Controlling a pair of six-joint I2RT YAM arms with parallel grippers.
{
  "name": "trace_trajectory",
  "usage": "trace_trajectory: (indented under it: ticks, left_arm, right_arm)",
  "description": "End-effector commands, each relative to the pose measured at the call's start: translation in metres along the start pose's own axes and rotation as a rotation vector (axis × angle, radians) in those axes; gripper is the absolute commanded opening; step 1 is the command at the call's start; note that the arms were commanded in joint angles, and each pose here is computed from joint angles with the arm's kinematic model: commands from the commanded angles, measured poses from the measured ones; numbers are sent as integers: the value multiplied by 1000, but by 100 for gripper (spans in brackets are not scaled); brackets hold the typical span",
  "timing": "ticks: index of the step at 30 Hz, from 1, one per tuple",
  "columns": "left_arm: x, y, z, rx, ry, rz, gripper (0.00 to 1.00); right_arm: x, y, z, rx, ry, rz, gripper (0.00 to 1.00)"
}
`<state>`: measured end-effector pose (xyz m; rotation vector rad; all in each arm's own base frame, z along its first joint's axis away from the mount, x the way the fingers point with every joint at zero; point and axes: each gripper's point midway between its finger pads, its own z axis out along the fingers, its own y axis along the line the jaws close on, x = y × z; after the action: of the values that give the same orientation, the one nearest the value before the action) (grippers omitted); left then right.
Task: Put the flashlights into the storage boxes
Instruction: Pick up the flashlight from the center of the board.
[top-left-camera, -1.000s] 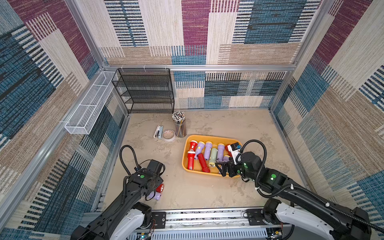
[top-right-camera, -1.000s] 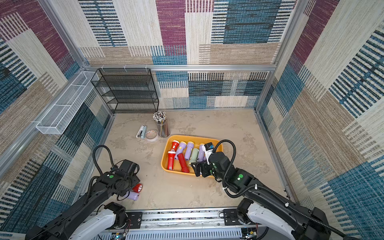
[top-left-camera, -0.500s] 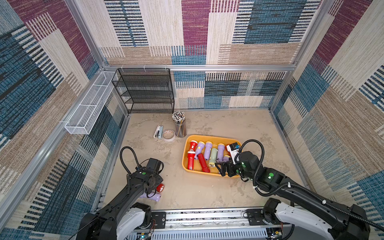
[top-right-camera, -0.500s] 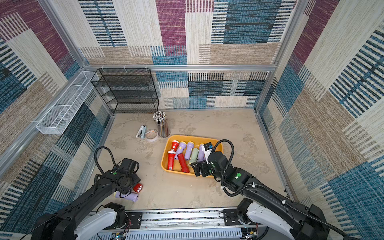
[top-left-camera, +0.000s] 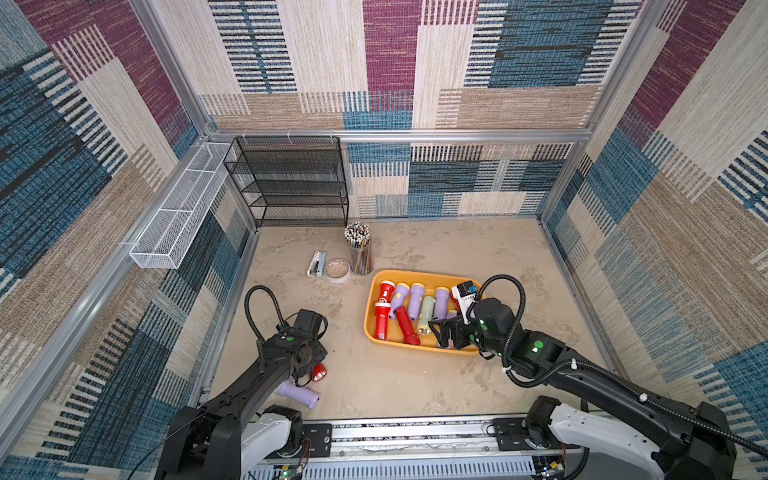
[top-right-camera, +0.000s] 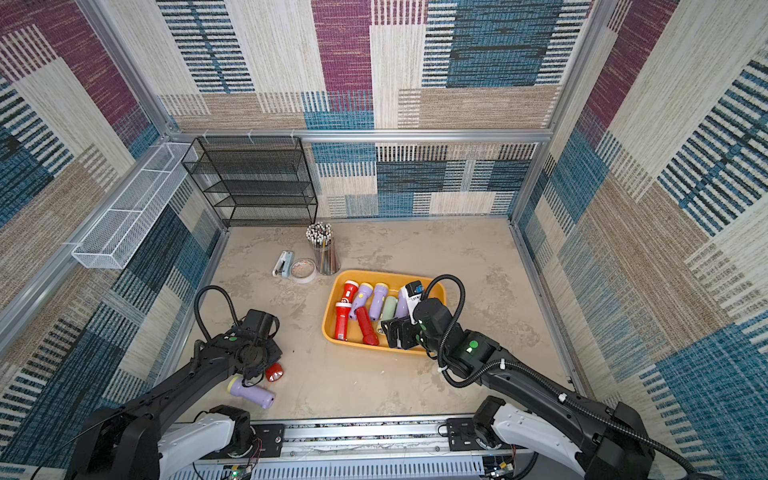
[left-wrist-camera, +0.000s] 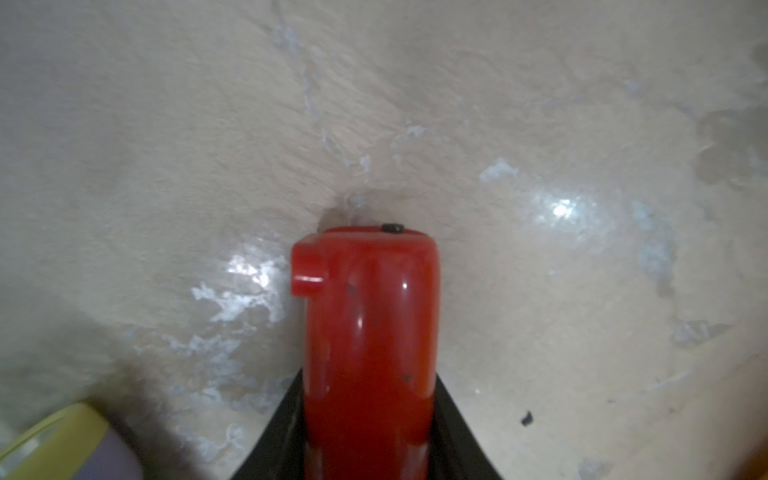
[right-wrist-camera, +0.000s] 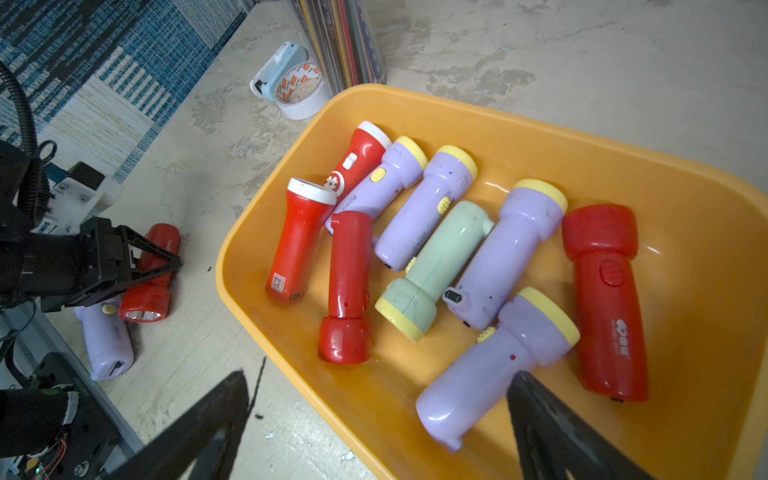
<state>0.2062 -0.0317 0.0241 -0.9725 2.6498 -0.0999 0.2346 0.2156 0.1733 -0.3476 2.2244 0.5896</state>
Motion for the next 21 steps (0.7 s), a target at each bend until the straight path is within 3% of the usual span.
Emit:
trace_trajectory:
  ticks: [1, 13, 21]
  left_arm:
    - [1, -22, -12, 89, 35, 54, 23]
    - [-24, -77, -69, 263, 1, 155, 23]
    - [-35, -150, -100, 323, -52, 300, 25]
  right_arm:
    - [-11, 3, 0, -3, -28, 5, 100]
    - [-27, -5, -4, 76, -50, -37, 100]
    - [-42, -6, -19, 84, -86, -28, 100]
